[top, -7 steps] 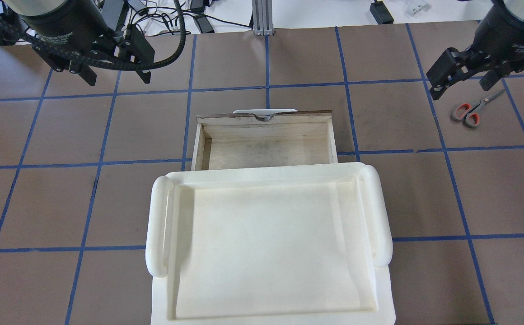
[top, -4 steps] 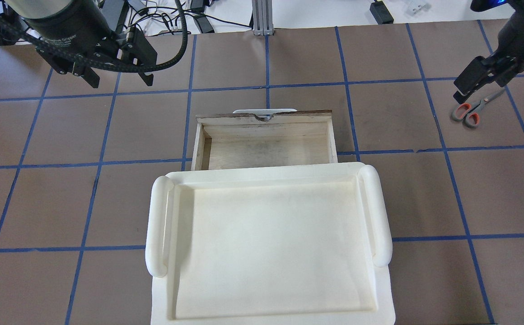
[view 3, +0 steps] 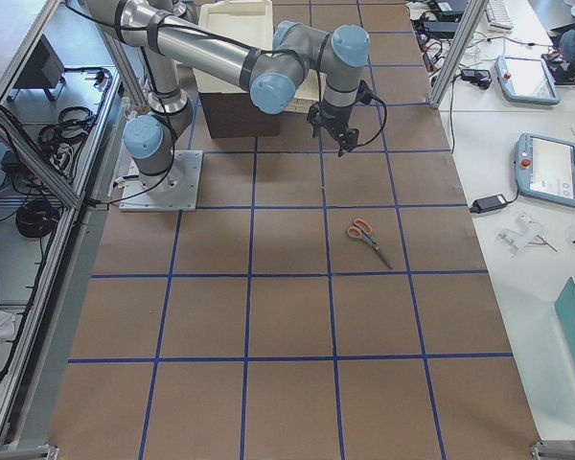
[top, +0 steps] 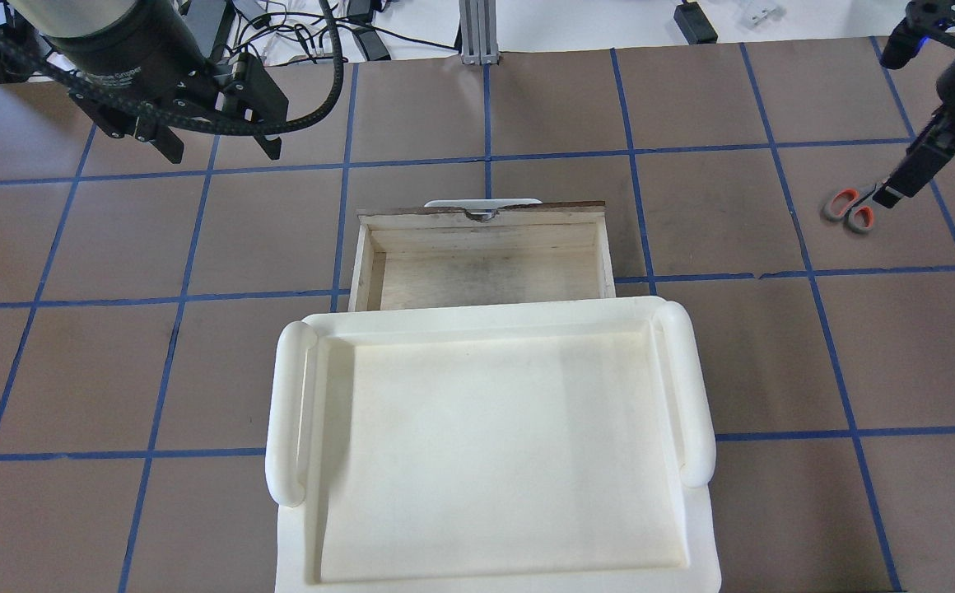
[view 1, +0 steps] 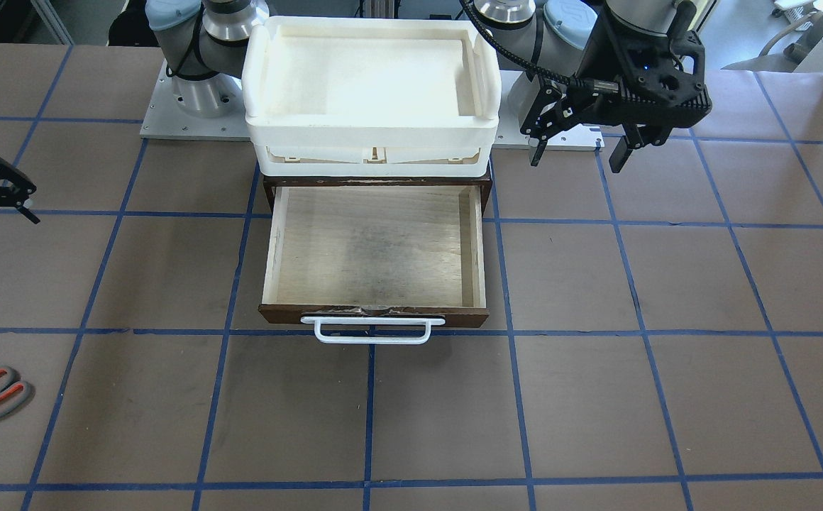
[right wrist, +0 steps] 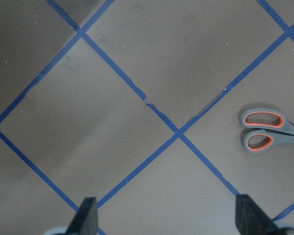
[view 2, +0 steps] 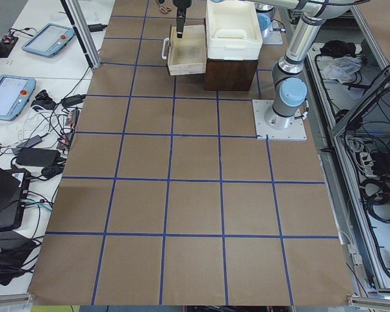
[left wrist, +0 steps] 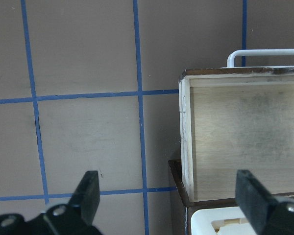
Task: Put scissors in drawer and close it
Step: 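Move the right gripper over the grey-and-orange scissors beside the drawer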
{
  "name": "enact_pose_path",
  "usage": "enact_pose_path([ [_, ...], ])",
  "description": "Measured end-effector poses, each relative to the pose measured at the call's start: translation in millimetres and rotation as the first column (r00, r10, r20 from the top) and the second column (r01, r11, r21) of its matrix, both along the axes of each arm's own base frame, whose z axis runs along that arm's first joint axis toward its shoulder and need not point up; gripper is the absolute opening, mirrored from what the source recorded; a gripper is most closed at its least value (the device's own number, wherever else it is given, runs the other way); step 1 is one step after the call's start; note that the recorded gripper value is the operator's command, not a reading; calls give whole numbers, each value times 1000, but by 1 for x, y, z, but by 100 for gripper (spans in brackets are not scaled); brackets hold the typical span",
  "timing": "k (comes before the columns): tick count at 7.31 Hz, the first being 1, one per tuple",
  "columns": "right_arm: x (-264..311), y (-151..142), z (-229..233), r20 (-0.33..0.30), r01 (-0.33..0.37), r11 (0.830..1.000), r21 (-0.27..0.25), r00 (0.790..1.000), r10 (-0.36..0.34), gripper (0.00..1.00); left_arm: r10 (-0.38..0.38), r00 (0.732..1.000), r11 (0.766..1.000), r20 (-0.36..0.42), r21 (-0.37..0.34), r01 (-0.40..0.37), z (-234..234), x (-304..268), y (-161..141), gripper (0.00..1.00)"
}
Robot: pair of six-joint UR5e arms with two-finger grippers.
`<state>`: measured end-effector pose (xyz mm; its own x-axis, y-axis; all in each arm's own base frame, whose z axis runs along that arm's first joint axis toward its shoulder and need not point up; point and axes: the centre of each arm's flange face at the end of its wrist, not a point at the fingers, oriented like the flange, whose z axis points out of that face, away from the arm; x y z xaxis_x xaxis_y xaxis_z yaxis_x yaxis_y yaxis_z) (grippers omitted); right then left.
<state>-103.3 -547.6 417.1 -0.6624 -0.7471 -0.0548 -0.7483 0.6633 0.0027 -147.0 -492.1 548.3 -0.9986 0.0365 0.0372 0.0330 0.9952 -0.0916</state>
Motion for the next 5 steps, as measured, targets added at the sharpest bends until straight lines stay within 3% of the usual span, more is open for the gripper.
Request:
enact_pose_path([
  [3,-38,-24,-29,-30,-115,992,-56,993,113,100,0,1000,1000,-1,0,0,0,0,0,100],
  [4,-48,-35,-48,-40,-215,975,-61,976,213,100,0,1000,1000,0,1,0,-1,0,0,100],
  [5,-63,-44,-63,-63,-323,944,-69,946,319,100,0,1000,1000,-1,3,0,-1,0,1,100],
])
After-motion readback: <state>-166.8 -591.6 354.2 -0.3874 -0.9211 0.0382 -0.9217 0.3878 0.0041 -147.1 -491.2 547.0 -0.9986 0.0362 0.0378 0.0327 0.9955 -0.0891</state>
